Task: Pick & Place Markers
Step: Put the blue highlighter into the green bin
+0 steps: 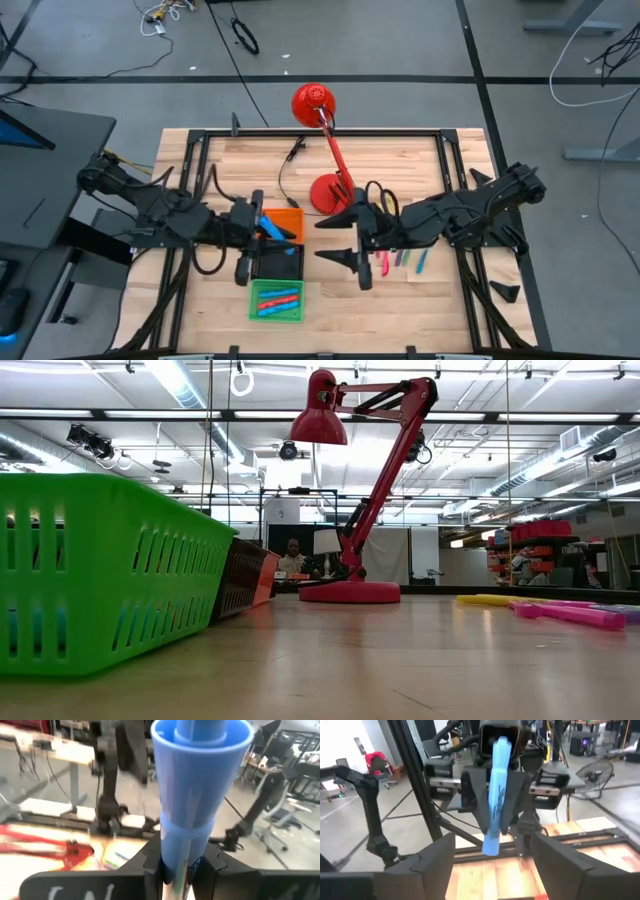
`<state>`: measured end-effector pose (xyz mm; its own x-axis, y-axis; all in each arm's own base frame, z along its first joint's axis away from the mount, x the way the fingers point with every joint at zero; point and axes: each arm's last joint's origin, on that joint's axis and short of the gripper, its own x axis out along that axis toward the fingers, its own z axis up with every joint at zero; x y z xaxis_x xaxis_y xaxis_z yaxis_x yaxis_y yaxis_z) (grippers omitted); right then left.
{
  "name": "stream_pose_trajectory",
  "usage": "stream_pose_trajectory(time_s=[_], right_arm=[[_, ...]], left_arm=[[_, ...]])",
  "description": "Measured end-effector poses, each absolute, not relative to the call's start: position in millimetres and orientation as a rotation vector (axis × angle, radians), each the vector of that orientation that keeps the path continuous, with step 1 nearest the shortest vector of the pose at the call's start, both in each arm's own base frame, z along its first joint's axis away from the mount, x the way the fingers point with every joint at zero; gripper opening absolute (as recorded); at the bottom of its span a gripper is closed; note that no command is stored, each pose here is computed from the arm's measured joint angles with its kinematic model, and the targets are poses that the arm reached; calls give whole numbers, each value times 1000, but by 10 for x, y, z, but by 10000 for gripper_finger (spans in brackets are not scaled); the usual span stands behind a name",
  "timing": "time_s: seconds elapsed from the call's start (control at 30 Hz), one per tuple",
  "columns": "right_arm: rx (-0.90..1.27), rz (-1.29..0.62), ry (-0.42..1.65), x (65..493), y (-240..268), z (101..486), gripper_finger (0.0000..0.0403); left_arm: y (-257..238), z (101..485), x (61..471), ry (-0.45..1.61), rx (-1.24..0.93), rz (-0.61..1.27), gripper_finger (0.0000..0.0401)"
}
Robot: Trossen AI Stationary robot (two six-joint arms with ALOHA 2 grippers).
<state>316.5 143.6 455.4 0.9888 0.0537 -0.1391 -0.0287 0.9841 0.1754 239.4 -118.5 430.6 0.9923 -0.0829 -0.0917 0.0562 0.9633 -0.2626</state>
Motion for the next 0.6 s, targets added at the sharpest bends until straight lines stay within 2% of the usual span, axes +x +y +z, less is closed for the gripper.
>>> stream_pose_trajectory(time_s=[0.2, 0.6], right_arm=[[207, 30, 127, 3077, 1387, 4633, 269], [186, -48, 116, 3096, 1279, 4647, 265]], left_arm=[[-1187, 4174, 2374, 242, -289, -87, 65], [-1110, 3818, 2233, 655, -336, -47, 65]])
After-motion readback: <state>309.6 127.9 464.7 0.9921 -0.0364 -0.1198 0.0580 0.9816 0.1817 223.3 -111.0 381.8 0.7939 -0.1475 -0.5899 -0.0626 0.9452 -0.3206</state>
